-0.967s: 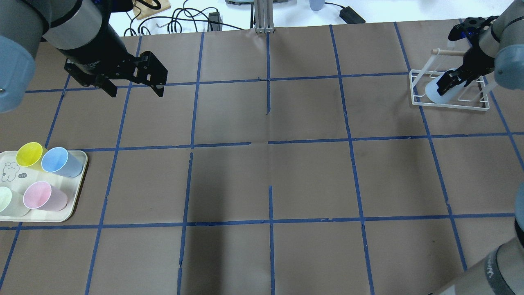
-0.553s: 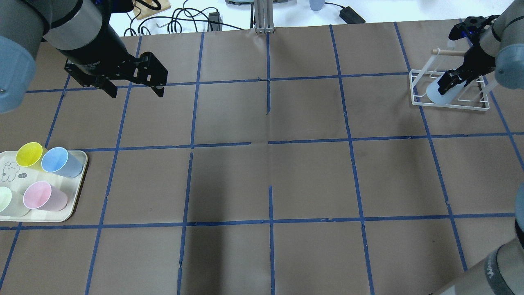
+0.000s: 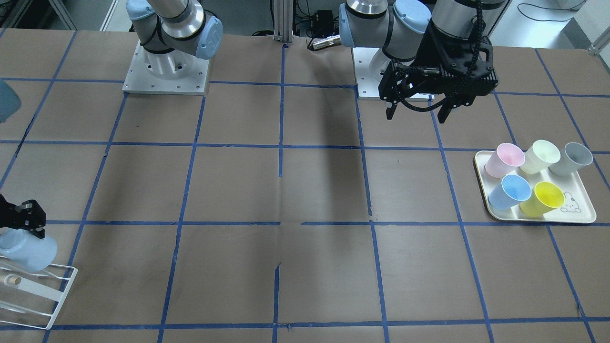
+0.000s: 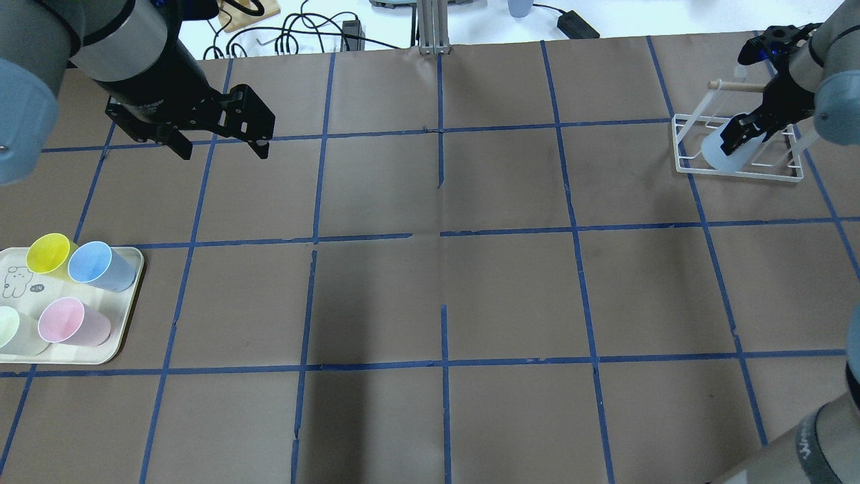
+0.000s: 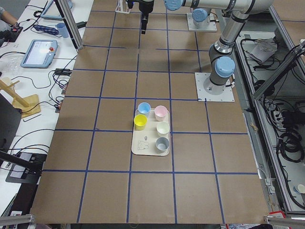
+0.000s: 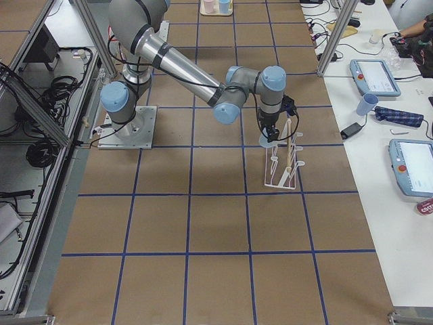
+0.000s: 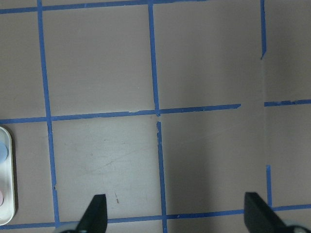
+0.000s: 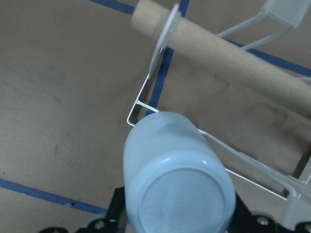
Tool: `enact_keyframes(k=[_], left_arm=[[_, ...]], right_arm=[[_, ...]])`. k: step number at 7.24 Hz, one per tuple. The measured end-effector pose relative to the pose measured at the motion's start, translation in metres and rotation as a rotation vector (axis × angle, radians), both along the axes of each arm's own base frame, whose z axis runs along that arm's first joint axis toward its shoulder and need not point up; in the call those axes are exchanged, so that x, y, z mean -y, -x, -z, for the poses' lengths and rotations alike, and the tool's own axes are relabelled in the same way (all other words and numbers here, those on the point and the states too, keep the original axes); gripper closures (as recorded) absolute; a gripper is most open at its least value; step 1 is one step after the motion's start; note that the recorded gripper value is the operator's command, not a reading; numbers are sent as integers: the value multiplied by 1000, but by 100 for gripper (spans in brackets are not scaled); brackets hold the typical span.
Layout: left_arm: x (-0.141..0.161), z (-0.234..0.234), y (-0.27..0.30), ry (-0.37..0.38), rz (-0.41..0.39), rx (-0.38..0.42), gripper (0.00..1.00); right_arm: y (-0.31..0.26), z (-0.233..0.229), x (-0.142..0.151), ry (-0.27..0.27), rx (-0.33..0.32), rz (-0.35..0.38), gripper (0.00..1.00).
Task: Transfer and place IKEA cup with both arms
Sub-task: 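Close the right gripper on the light blue cup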
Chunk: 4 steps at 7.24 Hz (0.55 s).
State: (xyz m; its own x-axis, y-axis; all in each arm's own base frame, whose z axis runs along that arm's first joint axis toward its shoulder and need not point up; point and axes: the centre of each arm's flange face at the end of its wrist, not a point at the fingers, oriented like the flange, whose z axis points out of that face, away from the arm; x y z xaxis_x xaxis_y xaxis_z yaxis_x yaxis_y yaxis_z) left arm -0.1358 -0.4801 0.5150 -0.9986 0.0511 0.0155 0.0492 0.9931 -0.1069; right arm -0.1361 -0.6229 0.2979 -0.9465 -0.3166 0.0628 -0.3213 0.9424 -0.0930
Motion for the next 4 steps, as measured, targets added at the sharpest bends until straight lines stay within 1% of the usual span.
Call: enact_keyframes(k=[2, 4], left_arm=[[0, 0, 0, 1, -1, 0, 0], [1, -1, -1, 3, -1, -2, 0]], right_arm=[[0, -5, 0, 0, -5, 2, 87], [-1, -22, -4, 10, -11, 5, 88]])
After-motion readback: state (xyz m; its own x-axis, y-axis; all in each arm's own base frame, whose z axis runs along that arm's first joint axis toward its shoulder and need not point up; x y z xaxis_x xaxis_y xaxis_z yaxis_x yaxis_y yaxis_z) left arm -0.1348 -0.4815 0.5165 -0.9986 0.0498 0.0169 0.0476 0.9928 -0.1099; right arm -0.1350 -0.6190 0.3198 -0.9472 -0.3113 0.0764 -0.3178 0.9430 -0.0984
